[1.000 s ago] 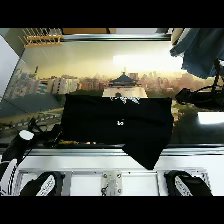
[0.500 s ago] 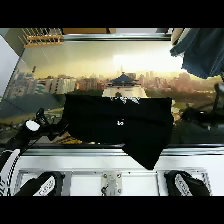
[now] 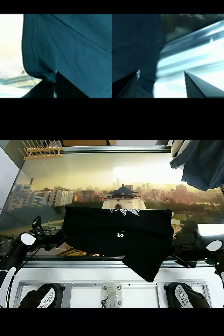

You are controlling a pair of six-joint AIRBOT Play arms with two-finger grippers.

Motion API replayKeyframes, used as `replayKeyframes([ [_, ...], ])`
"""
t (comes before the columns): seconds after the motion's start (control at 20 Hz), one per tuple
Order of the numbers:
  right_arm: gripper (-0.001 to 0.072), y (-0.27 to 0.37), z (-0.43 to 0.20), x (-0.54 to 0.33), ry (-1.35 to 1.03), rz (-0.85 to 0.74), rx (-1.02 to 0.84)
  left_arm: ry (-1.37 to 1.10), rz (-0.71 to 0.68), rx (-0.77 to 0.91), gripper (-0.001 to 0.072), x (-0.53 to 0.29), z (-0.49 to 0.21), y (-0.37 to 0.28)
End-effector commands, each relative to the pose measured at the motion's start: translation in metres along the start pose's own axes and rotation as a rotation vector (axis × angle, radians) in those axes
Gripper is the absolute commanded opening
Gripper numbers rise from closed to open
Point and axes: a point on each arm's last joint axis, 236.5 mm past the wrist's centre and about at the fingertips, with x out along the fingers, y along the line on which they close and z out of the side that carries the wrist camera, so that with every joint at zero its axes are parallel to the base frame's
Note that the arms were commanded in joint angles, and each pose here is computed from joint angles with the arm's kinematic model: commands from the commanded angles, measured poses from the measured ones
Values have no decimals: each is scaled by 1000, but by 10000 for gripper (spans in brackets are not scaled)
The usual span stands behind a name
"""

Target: Fold the clothes and pants, and hang the long-sleeved shirts on hangers.

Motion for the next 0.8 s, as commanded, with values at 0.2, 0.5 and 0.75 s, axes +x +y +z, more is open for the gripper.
replayKeyframes([
  [0.2, 608, 26, -27, 39, 130, -24, -110, 32, 15, -5, 5, 7, -4, 5],
  [0.5, 607, 40, -35, 51, 142, -42, -172, -36, -12, 20, 5, -8, 5, -5],
  [0.75, 55, 43, -31, 48, 123, -39, -195, -26, -10, 20, 5, -8, 3, -4],
])
